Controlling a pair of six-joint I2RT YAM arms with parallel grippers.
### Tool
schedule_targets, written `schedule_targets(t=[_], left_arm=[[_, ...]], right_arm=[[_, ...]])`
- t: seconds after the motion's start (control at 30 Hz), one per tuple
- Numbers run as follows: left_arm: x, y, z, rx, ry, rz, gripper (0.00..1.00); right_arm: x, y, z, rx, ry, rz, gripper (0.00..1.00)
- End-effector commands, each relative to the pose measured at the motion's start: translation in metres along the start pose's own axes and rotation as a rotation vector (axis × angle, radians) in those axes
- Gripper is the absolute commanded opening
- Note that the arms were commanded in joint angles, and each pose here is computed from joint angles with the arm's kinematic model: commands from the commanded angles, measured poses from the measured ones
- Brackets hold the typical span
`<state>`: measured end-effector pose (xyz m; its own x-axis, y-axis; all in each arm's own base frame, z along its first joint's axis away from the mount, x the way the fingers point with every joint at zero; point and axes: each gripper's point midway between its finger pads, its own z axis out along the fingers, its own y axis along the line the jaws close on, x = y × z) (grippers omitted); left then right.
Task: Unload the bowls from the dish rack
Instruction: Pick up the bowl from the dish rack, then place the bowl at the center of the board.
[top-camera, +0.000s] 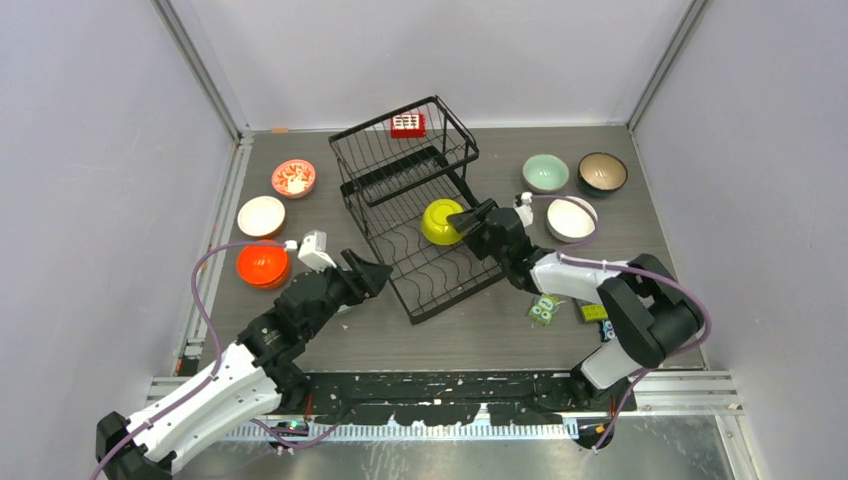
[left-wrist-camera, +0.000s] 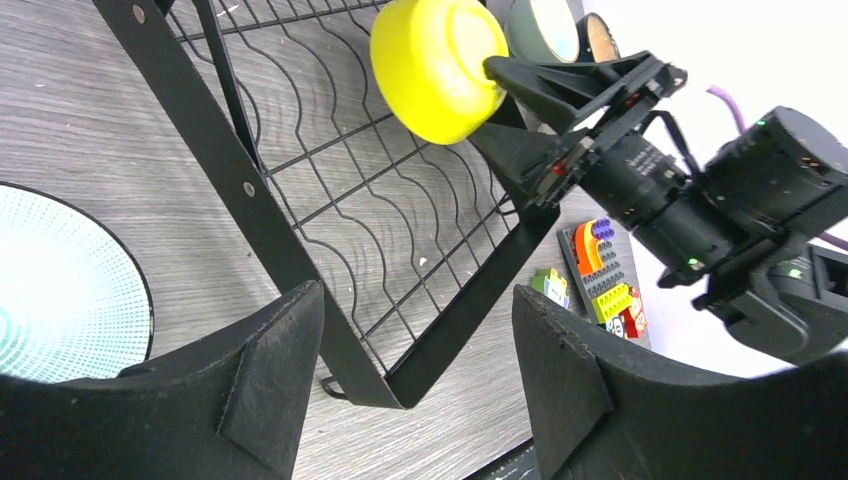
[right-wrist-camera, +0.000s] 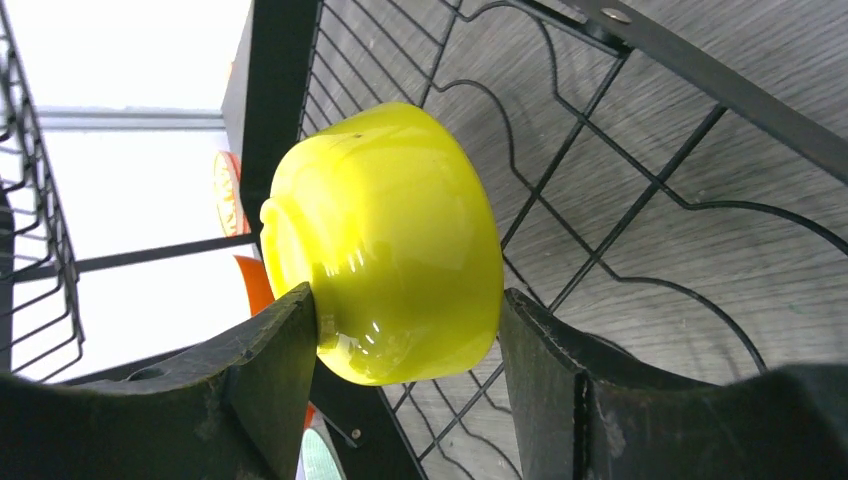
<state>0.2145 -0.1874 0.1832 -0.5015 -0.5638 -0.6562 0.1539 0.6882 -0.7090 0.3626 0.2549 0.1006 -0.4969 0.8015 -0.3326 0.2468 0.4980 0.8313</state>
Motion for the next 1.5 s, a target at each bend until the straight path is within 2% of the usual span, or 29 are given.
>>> schedule_targets(t=[0.0,0.13,0.3,0.47,0.53,0.63,0.77,0.87,0.93,1.07,1.13,1.33,1.47], left_arm=[[-0.011,-0.004,-0.004,-0.004,-0.032,-0.002,0.7],[-0.015,-0.003,-0.009,-0.024,-0.033,0.005,0.71],[-0.019,-0.009,-0.017,-0.041,0.0,0.012,0.72],[-0.019,-0.024,-0.031,-0.05,0.104,0.061,0.75],[-0.025,-0.033,-0.039,-0.049,0.136,0.085,0.77],[-0.041,-0.052,-0.054,-0.026,0.141,0.098,0.79],[-0.075,-0.082,-0.079,0.024,0.095,0.095,0.82],[-0.085,-0.102,-0.094,0.067,0.124,0.103,0.85],[-0.079,-0.114,-0.1,0.1,0.194,0.106,0.87],[-0.044,-0.133,-0.1,0.162,0.427,0.097,0.9],[-0.035,-0.136,-0.099,0.165,0.494,0.106,0.91],[-0.047,-0.155,-0.096,0.18,0.497,0.118,1.0],[-0.04,-0.15,-0.09,0.116,0.55,0.102,1.0]], right_arm=[[-0.015,0.038,-0.026,-0.096,-0.02,-0.085,0.3],[-0.02,0.05,-0.061,-0.107,0.009,-0.25,0.29],[-0.024,0.052,-0.129,-0.088,0.028,-0.597,0.29],[-0.025,0.069,-0.194,-0.078,-0.057,-0.932,0.28],[-0.012,0.078,-0.215,-0.091,-0.081,-1.075,0.28],[-0.001,0.091,-0.238,-0.1,-0.169,-1.264,0.27],[0.012,0.107,-0.259,-0.123,-0.272,-1.522,0.26],[0.024,0.122,-0.277,-0.182,-0.345,-1.676,0.26],[0.032,0.125,-0.284,-0.199,-0.381,-1.8,0.26],[0.05,0.128,-0.296,-0.229,-0.443,-2.019,0.26],[0.057,0.129,-0.3,-0.229,-0.473,-2.113,0.25],[0.077,0.123,-0.304,-0.215,-0.546,-2.36,0.24],[0.083,0.12,-0.304,-0.195,-0.604,-2.508,0.24]])
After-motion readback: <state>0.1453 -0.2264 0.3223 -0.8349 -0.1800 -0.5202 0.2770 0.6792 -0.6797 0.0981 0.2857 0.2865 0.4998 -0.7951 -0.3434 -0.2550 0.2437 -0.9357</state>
